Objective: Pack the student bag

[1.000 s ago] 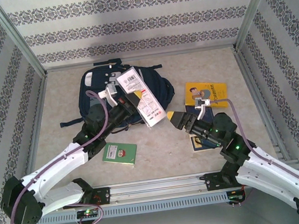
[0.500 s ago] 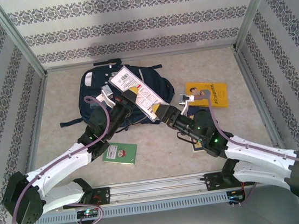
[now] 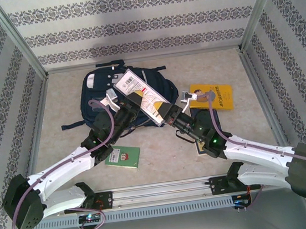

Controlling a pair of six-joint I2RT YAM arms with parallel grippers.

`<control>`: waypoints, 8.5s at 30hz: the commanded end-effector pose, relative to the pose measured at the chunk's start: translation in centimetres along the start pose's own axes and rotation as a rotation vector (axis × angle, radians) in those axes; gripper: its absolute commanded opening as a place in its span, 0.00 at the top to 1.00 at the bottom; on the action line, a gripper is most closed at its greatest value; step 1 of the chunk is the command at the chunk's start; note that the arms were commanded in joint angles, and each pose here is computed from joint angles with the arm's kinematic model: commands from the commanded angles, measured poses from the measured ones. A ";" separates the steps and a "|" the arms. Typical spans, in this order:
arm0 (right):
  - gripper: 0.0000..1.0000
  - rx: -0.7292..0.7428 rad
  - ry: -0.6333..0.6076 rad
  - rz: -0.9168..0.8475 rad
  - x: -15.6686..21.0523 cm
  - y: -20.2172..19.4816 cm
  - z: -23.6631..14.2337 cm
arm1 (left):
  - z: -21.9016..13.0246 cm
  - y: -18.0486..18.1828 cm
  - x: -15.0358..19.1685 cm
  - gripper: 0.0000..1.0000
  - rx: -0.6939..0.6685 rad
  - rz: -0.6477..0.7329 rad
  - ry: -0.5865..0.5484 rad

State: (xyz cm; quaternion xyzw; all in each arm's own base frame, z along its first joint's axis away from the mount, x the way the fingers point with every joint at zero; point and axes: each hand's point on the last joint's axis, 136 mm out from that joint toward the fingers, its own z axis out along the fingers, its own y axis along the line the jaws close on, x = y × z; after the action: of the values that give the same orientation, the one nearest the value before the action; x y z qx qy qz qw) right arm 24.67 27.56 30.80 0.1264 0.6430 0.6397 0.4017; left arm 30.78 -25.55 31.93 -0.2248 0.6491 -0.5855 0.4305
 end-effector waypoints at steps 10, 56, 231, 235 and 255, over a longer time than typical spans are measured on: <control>0.95 0.382 -0.218 -0.202 -6.9 -6.3 -9.9 | 0.7 4.1 -2.0 0.23 -0.394 0.546 0.094; 0.96 0.562 -0.147 -0.288 -6.6 -10.2 -16.2 | 15.5 22.4 -0.4 1.00 -0.647 0.547 0.848; 0.33 0.430 0.844 0.146 17.5 -16.3 -4.1 | -16.9 25.1 10.0 0.40 -0.681 0.056 0.794; 0.34 0.380 0.822 0.187 17.3 -15.4 -3.8 | -16.7 25.0 10.1 0.43 -0.669 0.050 0.794; 0.36 0.257 0.783 0.267 17.2 -12.9 -2.8 | -16.4 24.5 10.2 0.43 -0.608 0.053 0.775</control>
State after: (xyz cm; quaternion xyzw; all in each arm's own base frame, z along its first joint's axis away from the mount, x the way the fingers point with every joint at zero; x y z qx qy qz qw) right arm 16.80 33.14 8.55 0.0544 0.8400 0.5397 0.0157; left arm 16.52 -17.53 3.06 -0.1145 0.9260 -0.3536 0.0665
